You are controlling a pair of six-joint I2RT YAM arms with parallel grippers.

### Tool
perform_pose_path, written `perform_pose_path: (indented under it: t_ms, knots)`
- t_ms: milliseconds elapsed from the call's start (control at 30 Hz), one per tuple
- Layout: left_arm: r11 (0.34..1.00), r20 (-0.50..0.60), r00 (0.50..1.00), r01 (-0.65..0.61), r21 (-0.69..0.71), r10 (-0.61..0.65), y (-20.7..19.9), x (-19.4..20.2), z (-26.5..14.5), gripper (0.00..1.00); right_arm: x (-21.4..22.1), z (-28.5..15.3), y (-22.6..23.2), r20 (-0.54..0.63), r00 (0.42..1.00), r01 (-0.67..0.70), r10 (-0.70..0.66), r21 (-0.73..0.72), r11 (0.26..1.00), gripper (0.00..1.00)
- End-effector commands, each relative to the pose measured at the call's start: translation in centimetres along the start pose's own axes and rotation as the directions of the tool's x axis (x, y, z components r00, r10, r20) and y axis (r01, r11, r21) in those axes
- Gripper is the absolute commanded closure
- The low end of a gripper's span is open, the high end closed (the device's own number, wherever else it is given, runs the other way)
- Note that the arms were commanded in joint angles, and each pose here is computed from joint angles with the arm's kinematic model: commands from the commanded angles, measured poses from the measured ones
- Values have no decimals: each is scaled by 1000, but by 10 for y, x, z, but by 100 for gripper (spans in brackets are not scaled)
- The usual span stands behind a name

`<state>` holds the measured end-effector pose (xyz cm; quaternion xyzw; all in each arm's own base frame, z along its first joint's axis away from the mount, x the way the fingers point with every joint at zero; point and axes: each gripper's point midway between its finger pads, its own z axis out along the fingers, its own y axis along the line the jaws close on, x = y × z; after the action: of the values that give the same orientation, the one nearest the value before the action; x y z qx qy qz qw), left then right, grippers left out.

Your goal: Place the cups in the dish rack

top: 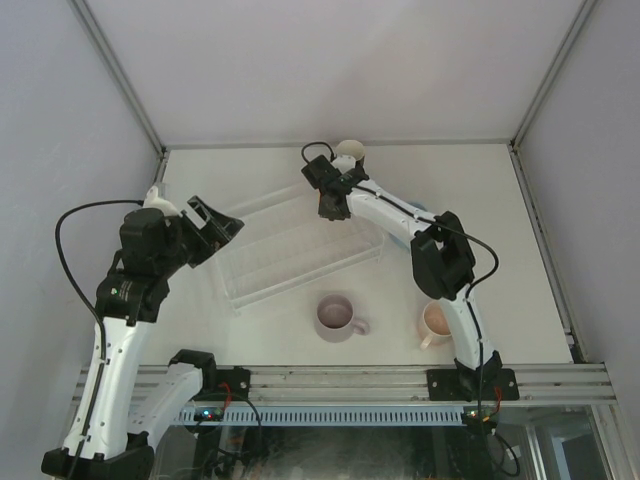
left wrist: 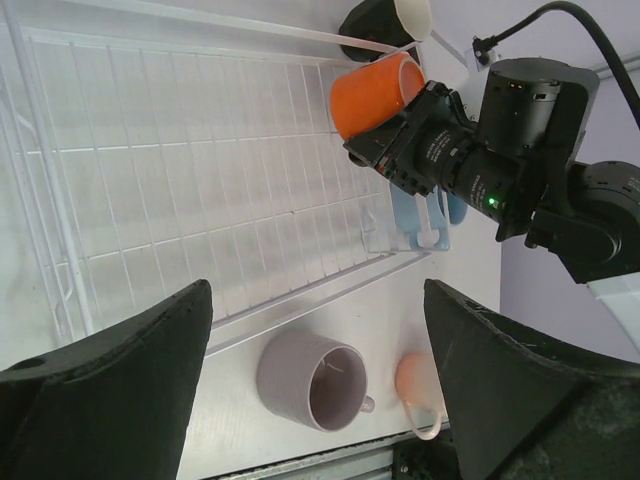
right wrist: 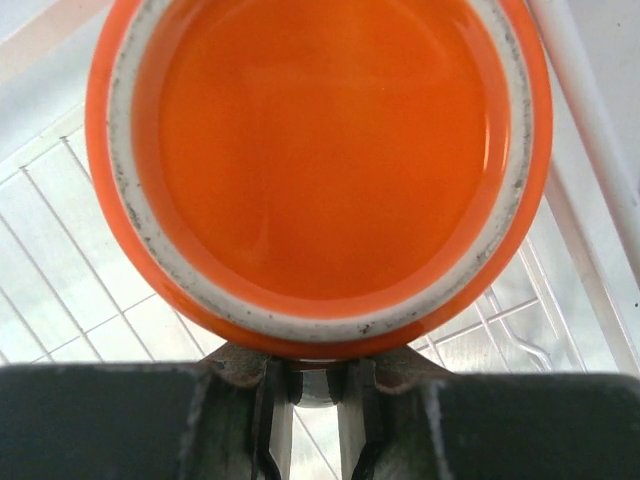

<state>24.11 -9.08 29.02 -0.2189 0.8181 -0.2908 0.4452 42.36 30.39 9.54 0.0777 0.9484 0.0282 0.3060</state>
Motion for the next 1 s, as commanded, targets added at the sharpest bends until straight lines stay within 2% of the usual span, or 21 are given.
perform_pose_path:
  t_ms: [0,133,233,467,600,700,800,967]
  knots:
    - [998,54,997,-50,40,48,-14,-15,-13,10,-36,-11,11,106,994,-35,39,-37,999,100]
    - [997,60,996,-61,39,58,-13,-14,-16,8,-26,0,12,92,995,-29,31,-23,999,100]
    - [997,73,995,-67,43,64,-13,-15,-22,1,-24,5,13,98,995,-31,32,-15,999,100]
    - [995,80,994,-81,63,76,-11,-9,-26,0,-20,16,13,99,994,-37,37,-3,999,99]
    - [997,72,997,-46,64,41,-8,-5,-22,0,-20,21,16,92,995,-29,30,-15,999,74]
    - [995,37,998,43,90,-46,-6,5,-14,0,-23,19,16,98,995,-28,30,-20,999,62]
    - [983,-33,998,64,172,-59,-15,17,-5,0,-27,15,14,106,994,-21,23,-22,1000,54]
    - [980,-44,999,2,198,6,-17,19,-2,0,-33,-2,16,133,991,-15,20,-43,999,52]
